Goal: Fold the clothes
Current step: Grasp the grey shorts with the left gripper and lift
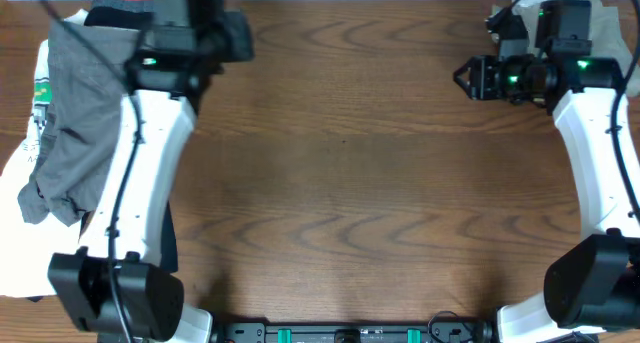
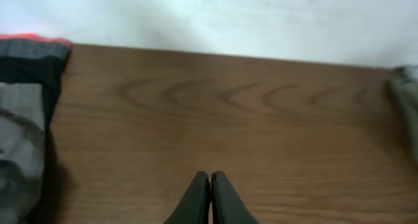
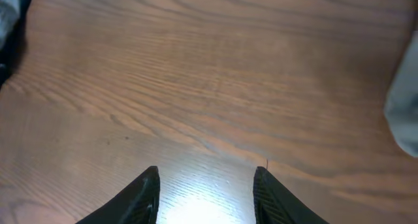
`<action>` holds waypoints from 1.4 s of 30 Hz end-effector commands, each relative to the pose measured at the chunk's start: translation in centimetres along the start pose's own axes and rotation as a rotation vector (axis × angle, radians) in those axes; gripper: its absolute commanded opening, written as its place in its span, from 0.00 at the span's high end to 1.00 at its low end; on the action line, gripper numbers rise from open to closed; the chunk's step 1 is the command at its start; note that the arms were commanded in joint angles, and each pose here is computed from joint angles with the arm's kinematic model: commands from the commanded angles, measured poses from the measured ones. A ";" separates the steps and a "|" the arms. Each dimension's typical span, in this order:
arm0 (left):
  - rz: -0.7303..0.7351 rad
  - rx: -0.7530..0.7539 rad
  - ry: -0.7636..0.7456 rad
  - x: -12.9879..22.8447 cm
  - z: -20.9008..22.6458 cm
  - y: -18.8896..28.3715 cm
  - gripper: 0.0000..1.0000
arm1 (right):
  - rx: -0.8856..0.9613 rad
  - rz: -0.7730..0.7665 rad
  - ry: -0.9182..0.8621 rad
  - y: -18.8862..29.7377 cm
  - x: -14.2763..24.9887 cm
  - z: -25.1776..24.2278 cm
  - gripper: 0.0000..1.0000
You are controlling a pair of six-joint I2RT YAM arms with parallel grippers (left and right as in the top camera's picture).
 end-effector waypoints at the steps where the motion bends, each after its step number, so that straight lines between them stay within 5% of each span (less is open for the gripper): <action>1: 0.026 -0.220 0.007 0.3 2.8 -0.1 0.94 | -0.015 -0.011 -0.033 0.6 -0.5 -0.5 0.51; 2: 0.045 -0.237 0.010 0.7 3.3 -0.1 0.90 | -0.014 -0.012 -0.034 0.7 -0.5 -0.5 0.49; 7: 0.200 -0.269 -0.053 3.6 5.4 -1.7 0.31 | -0.017 -0.010 -0.032 0.6 -0.5 -0.4 0.35; 13: 0.380 -0.290 -0.117 7.7 7.4 -6.3 0.01 | -0.019 -0.004 -0.027 0.5 -0.3 -0.1 0.31; 22: 0.559 -0.532 -0.133 12.0 12.2 -9.0 0.02 | -0.024 0.013 -0.008 0.2 0.0 0.4 0.29; 38: 0.655 -0.616 -0.126 14.0 14.6 -7.7 0.00 | -0.033 0.044 0.043 -0.2 0.7 1.5 0.26; 42: 0.663 -0.619 -0.121 14.1 14.8 -7.6 0.20 | -0.033 0.044 0.042 -0.2 0.7 1.5 0.26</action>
Point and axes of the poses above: each gripper's point midway between its finger pads, its own y axis back along the fingers, its own z axis along the line the jaws close on, x = y × z, the point moved 6 cm from there along y, back along the fingers, and after that the axes turned 12 degrees about -y, right-handed, at the moved point
